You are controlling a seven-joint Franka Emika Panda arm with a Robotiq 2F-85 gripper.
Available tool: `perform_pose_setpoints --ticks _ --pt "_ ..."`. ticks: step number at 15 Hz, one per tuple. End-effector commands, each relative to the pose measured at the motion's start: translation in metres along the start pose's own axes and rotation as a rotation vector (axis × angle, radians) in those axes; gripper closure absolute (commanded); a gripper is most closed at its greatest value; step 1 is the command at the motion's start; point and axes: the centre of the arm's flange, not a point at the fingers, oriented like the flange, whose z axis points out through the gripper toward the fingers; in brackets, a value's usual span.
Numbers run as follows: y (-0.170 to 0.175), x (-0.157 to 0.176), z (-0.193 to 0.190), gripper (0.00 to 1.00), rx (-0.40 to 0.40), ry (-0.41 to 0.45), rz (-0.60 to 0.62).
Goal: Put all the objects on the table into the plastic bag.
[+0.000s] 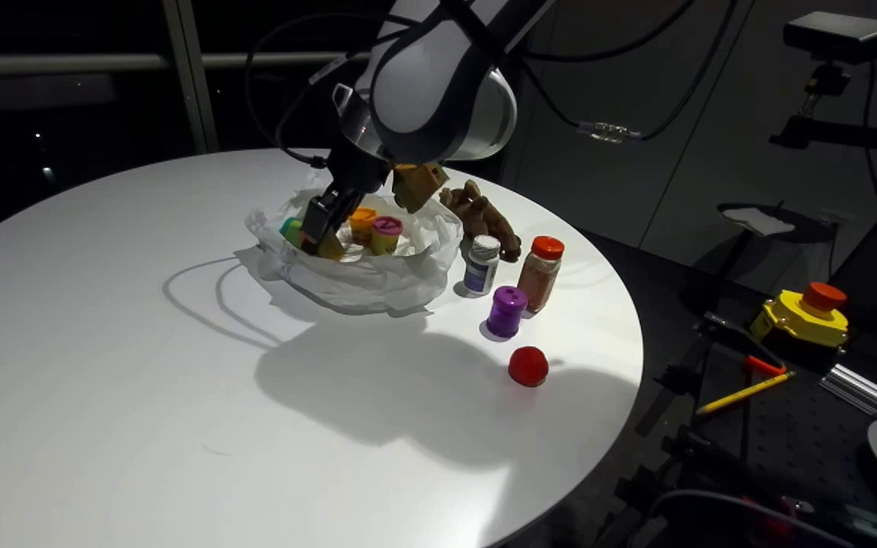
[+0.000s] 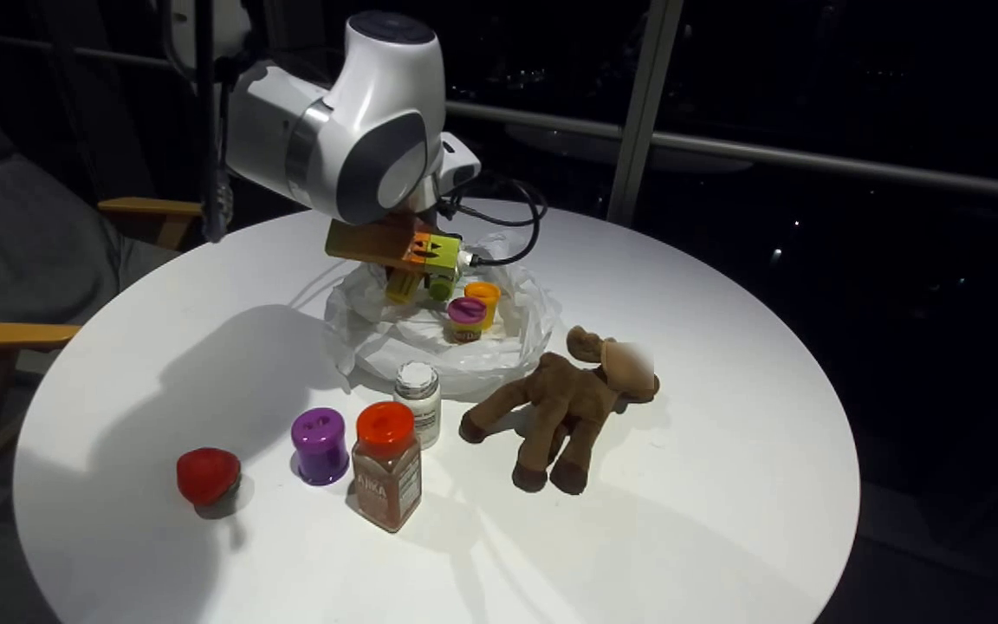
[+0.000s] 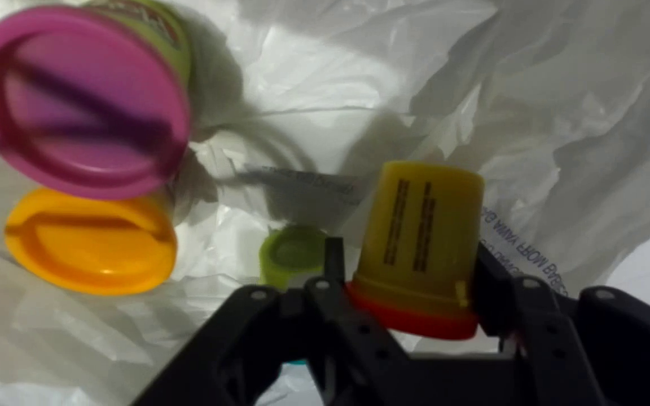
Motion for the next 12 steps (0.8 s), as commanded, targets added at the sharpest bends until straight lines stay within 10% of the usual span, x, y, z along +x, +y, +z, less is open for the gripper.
perform_pose_setpoints --ticks 1,2,6,12 --pt "0.0 0.011 0.008 0.73 -0.024 0.066 -0.06" --pt "-0.001 0.011 0.008 0.23 -0.037 0.074 -0.076" --pt "-0.014 0.012 -0.005 0.01 -0.054 0.088 -0.118" --pt "-0.028 0.007 -0.025 0.0 -0.102 0.029 -0.091"
